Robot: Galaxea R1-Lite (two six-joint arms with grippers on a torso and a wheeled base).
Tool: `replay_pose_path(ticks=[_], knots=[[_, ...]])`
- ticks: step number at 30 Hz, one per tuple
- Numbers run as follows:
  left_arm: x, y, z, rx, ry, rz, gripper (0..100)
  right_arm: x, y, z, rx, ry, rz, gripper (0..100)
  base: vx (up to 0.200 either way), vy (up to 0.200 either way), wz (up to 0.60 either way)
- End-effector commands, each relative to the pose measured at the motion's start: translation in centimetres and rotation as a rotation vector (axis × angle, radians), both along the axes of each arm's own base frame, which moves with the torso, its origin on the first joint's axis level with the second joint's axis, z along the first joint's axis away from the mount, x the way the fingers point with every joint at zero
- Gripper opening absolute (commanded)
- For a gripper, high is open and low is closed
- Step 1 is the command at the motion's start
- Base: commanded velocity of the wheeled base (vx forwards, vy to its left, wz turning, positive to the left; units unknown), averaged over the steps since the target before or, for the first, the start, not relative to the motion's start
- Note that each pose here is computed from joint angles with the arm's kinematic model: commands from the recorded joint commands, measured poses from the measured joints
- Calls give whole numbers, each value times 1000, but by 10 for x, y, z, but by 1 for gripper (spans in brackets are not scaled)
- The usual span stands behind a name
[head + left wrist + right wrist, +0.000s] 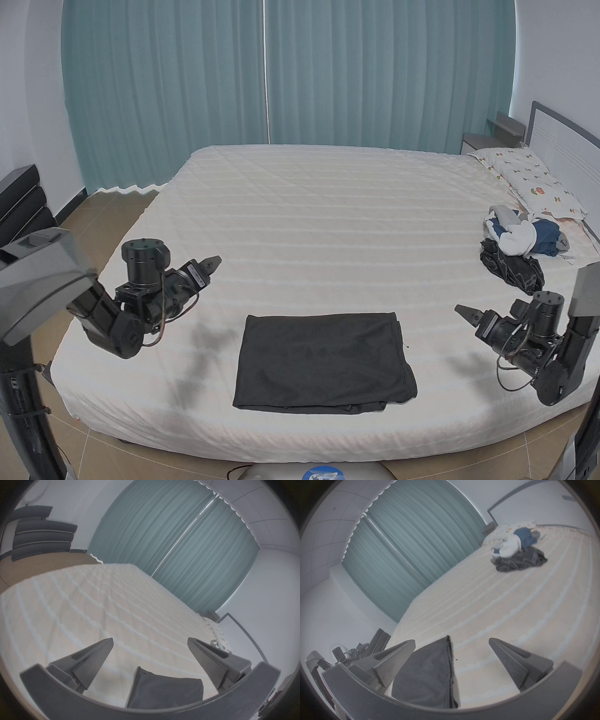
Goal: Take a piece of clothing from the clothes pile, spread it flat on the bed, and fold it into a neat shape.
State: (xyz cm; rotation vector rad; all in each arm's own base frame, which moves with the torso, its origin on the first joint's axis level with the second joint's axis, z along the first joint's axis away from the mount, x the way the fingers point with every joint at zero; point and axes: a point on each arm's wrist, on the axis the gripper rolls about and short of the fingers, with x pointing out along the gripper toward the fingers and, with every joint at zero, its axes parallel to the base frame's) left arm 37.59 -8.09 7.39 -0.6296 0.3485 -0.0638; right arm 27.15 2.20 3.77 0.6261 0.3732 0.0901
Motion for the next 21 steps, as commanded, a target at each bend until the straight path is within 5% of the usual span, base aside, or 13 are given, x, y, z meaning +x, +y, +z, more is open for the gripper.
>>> replay_pose_path(ticks=[1,9,19,21], knots=[[-68,25,65,8,-151,38,100,-66,-5,56,-54,-174,23,100,0,0,0],[-158,43,105,91,-292,70,100,-129,-14,103,-147,-348,-1,100,0,0,0],[-221,56,106,185,-357,125,100,-205,-15,106,-217,-348,76,100,0,0,0],[-245,61,111,269,-396,154,100,-240,-16,99,-276,-327,91,100,0,0,0]])
